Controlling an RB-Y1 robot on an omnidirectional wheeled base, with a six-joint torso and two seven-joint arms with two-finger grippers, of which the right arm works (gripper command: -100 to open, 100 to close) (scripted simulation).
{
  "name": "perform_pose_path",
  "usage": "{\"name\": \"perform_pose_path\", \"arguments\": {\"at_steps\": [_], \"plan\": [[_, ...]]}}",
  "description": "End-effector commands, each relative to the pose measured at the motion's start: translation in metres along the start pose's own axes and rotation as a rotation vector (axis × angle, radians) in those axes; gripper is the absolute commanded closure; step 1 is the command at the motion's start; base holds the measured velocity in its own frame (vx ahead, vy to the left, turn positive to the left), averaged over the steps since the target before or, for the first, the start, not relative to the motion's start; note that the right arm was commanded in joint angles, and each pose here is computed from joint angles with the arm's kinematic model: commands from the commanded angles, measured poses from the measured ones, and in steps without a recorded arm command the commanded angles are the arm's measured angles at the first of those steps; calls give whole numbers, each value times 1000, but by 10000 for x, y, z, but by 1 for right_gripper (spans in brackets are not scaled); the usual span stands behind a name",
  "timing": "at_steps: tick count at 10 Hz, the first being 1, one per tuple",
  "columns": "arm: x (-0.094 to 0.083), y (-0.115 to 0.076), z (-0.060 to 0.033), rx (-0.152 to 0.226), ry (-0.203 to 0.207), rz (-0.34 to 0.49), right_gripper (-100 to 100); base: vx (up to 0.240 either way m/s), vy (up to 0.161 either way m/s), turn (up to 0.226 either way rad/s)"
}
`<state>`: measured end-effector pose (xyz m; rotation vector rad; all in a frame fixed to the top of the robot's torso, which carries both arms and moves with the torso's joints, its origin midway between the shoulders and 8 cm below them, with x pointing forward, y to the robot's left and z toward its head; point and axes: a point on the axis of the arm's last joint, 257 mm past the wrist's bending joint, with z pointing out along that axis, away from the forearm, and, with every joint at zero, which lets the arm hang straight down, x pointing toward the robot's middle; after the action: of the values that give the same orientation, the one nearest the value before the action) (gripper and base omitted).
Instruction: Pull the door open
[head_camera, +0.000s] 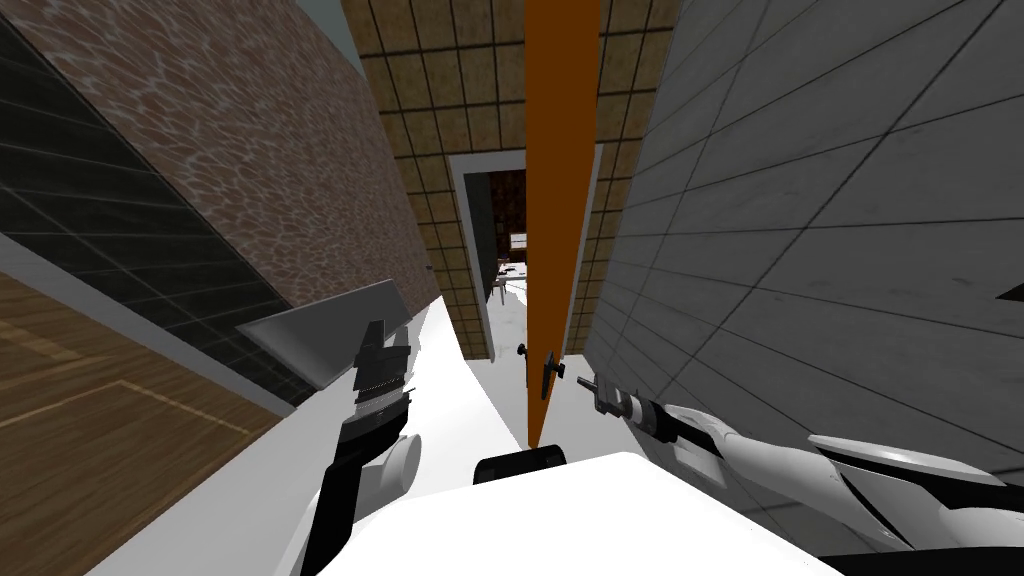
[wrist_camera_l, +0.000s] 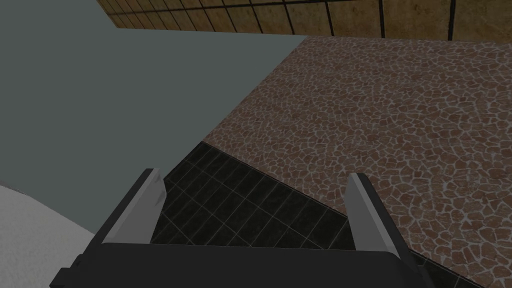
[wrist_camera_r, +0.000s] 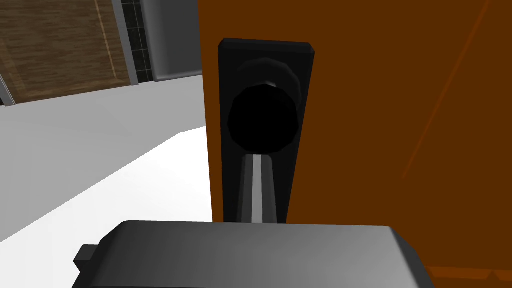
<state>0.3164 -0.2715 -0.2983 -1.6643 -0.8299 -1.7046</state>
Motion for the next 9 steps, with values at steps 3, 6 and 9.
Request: {"name": "perform_pose_path", "arguments": {"at_steps": [3,6,9], "plan": [[18,-1,17,63,-2,22,-100,5,61,-236],[21,29,45,108,-12,22,-100,-47,-105,-200],[13,118,72,88,-12,21,-100,-2,69,16]]}}
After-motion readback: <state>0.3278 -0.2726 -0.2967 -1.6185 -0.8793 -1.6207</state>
